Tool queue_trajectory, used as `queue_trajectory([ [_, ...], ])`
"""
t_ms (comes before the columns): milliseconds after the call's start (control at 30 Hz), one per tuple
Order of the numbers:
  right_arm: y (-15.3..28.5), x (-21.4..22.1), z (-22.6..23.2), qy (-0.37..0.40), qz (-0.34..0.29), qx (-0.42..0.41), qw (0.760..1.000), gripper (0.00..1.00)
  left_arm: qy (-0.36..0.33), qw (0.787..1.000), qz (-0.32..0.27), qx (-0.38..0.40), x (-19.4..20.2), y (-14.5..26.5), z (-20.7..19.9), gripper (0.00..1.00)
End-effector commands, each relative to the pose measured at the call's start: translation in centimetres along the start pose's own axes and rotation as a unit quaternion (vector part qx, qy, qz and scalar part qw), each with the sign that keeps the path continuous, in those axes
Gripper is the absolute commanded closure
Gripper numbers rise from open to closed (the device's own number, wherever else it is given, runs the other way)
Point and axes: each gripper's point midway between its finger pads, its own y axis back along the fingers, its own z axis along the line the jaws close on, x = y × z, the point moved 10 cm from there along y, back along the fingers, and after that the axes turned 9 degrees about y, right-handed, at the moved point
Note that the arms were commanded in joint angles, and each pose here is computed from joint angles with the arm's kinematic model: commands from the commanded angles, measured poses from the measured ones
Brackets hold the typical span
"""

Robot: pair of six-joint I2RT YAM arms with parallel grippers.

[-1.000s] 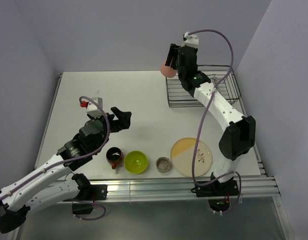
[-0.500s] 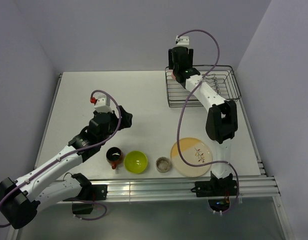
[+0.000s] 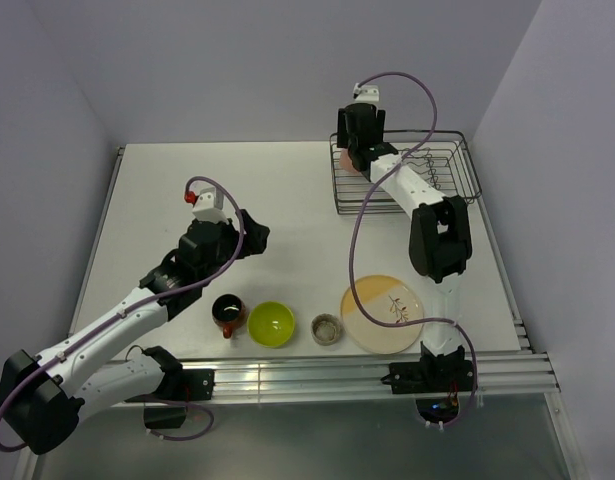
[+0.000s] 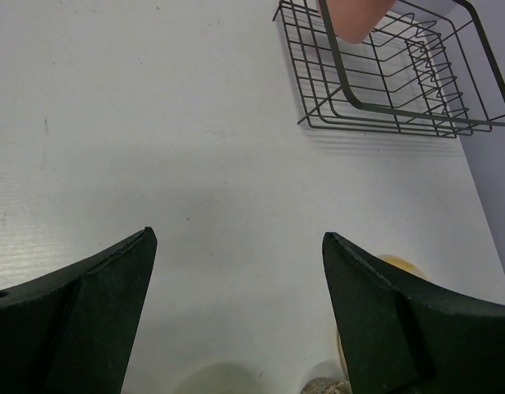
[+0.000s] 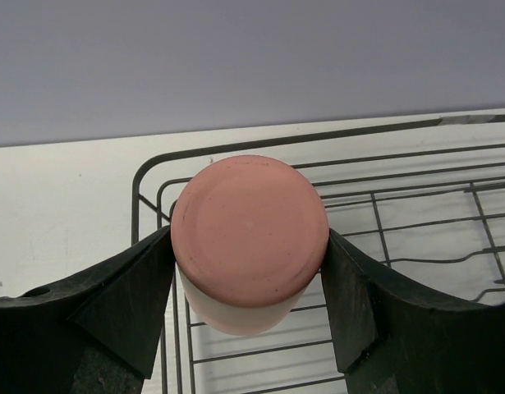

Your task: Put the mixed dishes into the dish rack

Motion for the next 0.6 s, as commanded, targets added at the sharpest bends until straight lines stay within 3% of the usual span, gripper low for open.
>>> queue_trajectory([
  [0,-0.6,0.6,0.8,-0.023,-0.015,-0.003,1.0,1.0,0.011,1.0,-0.012,0.024,-0.5,-0.1,-0.5,0.12],
  [567,-0.9,3.5,3.4,0.009,-0.035,-0.015,0.999,1.0,0.014,0.999,-0.001,0.03,0.1,-0.1,-0.1,0.16],
])
